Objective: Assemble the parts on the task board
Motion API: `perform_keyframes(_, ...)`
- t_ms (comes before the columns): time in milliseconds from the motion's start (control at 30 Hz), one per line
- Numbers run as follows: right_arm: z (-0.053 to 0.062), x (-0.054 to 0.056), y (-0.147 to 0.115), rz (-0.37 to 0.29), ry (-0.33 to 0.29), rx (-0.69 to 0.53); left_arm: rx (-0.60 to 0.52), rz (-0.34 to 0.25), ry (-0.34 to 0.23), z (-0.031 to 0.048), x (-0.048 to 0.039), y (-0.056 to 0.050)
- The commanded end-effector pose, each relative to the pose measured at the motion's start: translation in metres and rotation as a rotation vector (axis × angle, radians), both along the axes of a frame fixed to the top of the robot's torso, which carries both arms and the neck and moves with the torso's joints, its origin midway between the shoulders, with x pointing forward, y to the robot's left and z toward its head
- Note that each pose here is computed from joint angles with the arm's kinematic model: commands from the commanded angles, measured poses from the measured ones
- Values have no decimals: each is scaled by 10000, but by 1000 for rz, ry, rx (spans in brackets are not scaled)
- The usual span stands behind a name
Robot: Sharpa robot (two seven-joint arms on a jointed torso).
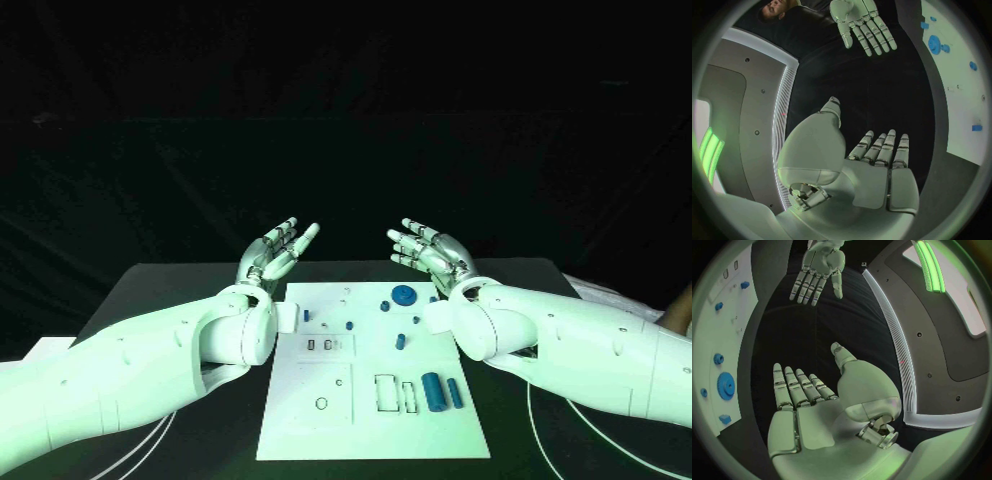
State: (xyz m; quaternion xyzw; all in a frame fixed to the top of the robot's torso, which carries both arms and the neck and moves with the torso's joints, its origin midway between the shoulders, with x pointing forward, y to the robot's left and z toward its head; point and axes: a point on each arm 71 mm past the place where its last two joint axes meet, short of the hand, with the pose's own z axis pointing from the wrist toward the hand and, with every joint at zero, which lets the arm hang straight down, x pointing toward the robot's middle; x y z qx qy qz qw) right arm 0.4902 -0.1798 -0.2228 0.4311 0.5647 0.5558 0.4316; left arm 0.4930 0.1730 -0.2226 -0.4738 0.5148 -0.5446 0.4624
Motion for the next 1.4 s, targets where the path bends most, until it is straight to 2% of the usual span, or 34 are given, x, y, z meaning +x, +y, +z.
perform_keyframes(33, -11, -12, 143, 222, 18, -28, -21, -55, -30, 34, -2, -48)
perform_keyframes(167, -12, 6, 168, 272, 24, -43, -21, -55, -30, 34, -2, -48)
perform_keyframes(300, -13, 11, 175, 285, 26, -47, -21, -55, -30, 34, -2, -48)
perform_keyframes(333, 137, 162, -102, 180, -149, -230, -51, -57, -28, 15, 42, 139)
perform_keyframes(567, 261, 199, -227, 167, -231, -331, -64, -80, -23, 59, -2, 219)
perform_keyframes(767, 350, 221, -315, 174, -265, -408, -86, -106, -8, 125, -83, 268)
perform_keyframes(967, 427, 242, -356, 227, -291, -607, -129, -155, 8, 225, -225, 219)
perform_keyframes(1167, 534, 253, -359, 226, -406, -894, -157, -206, 23, 292, -343, 128)
perform_keyframes(1400, 607, 263, -319, 249, -468, -1143, -177, -257, 43, 361, -473, 21)
